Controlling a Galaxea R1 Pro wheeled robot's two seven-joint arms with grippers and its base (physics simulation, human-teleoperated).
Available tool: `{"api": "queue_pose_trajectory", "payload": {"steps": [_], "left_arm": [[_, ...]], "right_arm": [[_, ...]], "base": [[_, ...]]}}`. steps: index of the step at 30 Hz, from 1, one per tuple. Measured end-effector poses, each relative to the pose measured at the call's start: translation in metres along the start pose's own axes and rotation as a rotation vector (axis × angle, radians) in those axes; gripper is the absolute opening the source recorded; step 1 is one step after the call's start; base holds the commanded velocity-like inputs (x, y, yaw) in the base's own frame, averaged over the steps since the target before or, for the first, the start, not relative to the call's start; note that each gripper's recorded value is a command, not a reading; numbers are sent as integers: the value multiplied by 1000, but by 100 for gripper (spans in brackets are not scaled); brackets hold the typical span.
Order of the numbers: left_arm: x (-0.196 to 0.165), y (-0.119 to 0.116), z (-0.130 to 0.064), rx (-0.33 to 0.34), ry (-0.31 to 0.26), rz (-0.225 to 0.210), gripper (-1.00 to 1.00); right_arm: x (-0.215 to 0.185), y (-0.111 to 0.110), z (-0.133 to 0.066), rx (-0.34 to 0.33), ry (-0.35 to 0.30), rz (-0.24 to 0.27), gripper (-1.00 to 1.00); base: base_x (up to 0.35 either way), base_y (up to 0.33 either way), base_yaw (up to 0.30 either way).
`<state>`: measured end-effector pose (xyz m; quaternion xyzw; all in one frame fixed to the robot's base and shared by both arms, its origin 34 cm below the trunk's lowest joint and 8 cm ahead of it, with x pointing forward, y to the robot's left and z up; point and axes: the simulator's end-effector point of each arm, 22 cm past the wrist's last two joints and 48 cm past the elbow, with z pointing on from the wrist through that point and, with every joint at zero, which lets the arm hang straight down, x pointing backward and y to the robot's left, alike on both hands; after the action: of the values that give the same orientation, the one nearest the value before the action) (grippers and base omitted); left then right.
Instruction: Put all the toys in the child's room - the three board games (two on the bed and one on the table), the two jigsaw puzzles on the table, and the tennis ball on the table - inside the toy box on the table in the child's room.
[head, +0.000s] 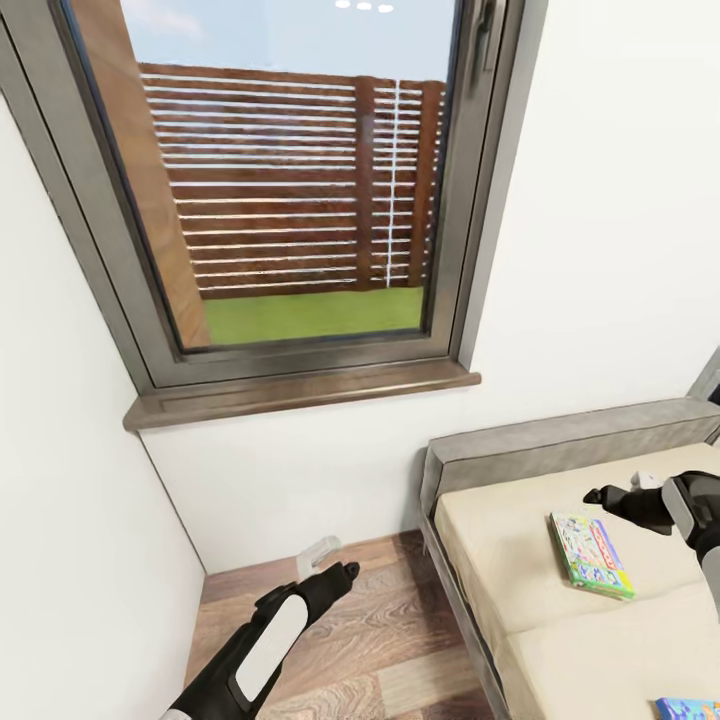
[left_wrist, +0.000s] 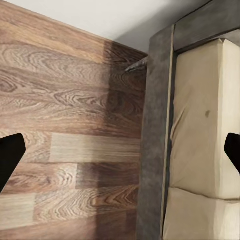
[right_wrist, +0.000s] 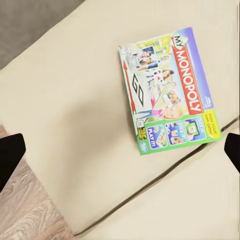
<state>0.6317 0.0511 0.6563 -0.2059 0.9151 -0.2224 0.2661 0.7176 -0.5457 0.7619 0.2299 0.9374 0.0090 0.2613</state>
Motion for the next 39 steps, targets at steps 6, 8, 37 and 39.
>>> {"api": "queue_pose_trajectory", "payload": {"steps": [6, 8, 37, 39], "left_arm": [[1, -3, 2, 11, 4, -11, 100], [1, -4, 2, 14, 5, -14, 100], [7, -34, 1, 103, 69, -84, 100], [8, -34, 1, 106, 77, -91, 100]], "right_arm": [[-5, -11, 0, 13, 0, 15, 100], [-6, -13, 0, 14, 2, 20, 100], [-8, -44, 9, 51, 24, 68, 100], [-9, -44, 10, 52, 24, 69, 100]], "base": [[0, 0, 0], [0, 0, 0], [0, 0, 0], [0, 0, 0]]}}
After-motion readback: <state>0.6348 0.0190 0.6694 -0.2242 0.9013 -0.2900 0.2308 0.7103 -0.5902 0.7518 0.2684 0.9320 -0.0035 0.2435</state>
